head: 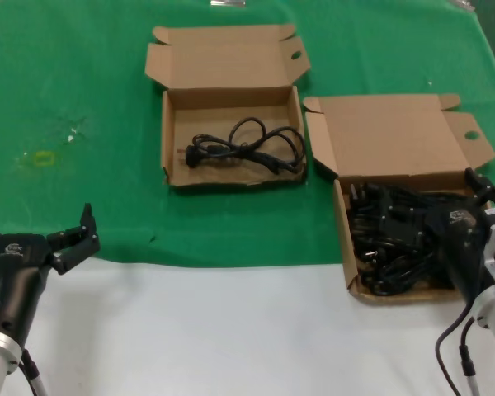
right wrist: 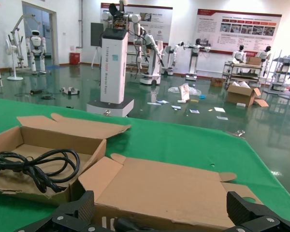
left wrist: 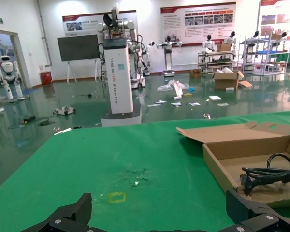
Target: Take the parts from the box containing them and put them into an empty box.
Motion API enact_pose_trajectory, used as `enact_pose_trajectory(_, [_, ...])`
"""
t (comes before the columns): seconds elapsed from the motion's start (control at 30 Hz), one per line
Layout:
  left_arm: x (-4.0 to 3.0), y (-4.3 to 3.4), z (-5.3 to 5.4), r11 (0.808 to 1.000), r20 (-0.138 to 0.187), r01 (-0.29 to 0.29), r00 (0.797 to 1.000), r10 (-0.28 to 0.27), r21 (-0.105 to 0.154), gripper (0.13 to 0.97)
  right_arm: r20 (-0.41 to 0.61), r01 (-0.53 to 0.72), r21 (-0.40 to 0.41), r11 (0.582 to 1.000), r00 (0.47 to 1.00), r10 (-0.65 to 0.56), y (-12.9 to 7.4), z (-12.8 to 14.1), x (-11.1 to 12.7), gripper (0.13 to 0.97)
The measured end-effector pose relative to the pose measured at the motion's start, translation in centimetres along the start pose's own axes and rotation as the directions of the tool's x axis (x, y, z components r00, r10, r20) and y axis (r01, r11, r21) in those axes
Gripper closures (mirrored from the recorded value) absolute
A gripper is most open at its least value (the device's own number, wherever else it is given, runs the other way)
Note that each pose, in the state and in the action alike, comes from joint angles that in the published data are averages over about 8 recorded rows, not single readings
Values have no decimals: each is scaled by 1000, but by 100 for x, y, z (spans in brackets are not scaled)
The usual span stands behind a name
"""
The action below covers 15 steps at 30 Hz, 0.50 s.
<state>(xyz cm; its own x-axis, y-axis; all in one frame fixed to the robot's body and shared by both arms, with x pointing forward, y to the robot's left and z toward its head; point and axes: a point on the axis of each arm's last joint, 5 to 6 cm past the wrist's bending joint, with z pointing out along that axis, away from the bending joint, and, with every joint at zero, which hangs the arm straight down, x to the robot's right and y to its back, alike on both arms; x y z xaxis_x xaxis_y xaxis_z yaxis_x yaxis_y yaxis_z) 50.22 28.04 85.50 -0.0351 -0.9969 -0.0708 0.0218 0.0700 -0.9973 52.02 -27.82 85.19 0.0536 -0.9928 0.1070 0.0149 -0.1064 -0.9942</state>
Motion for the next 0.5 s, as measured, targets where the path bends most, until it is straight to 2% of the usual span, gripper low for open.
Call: enact_pose_trajectory(0.5, [0,0,0,1000,0,1,1000,-1,0,132,0,0,0,1000,1000,0,0,0,0,130])
